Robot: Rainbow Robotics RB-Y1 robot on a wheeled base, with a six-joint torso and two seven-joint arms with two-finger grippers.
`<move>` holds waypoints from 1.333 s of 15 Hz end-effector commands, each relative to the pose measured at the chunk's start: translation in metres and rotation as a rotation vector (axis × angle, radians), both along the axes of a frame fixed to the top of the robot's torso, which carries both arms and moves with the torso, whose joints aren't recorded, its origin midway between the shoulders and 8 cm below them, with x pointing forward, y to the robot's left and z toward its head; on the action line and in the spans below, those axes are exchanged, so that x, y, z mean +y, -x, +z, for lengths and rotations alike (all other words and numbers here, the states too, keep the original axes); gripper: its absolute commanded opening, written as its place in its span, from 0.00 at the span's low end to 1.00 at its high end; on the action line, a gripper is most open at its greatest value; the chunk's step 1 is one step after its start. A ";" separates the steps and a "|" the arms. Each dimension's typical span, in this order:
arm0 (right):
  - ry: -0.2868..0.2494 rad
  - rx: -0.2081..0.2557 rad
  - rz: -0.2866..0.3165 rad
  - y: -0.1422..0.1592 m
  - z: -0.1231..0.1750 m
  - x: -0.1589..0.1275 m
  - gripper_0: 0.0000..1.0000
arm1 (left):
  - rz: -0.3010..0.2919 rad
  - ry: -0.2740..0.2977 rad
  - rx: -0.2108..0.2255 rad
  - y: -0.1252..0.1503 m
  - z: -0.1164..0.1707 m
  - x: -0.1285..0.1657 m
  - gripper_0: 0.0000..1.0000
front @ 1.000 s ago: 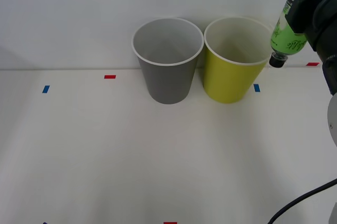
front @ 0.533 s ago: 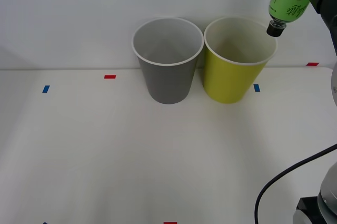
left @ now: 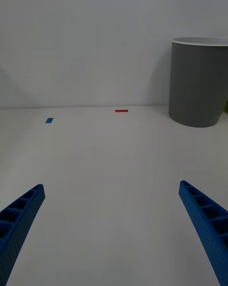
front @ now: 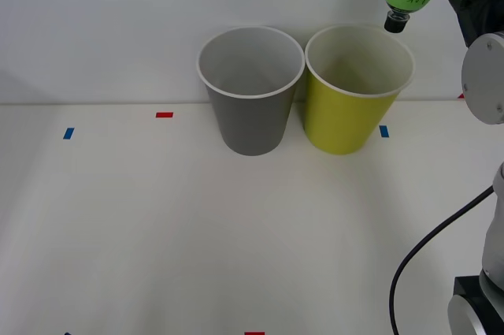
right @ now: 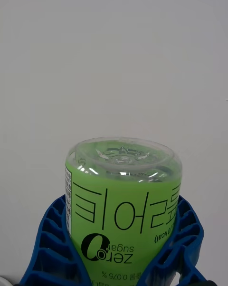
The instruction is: Put cans in the gray bin and PET bottles in the light green bin.
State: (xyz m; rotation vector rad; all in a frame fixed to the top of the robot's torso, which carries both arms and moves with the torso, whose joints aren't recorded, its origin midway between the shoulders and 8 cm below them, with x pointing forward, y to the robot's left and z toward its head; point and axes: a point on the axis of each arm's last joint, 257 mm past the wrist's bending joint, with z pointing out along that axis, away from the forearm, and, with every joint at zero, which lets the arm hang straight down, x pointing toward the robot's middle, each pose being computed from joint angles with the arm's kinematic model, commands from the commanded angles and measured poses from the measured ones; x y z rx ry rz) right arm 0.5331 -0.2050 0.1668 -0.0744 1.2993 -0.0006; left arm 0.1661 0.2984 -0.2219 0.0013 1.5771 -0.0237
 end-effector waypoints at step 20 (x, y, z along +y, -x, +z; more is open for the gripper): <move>0.106 -0.020 0.045 -0.058 -0.033 0.005 0.14 | 0.000 0.000 0.000 0.000 0.000 0.000 0.97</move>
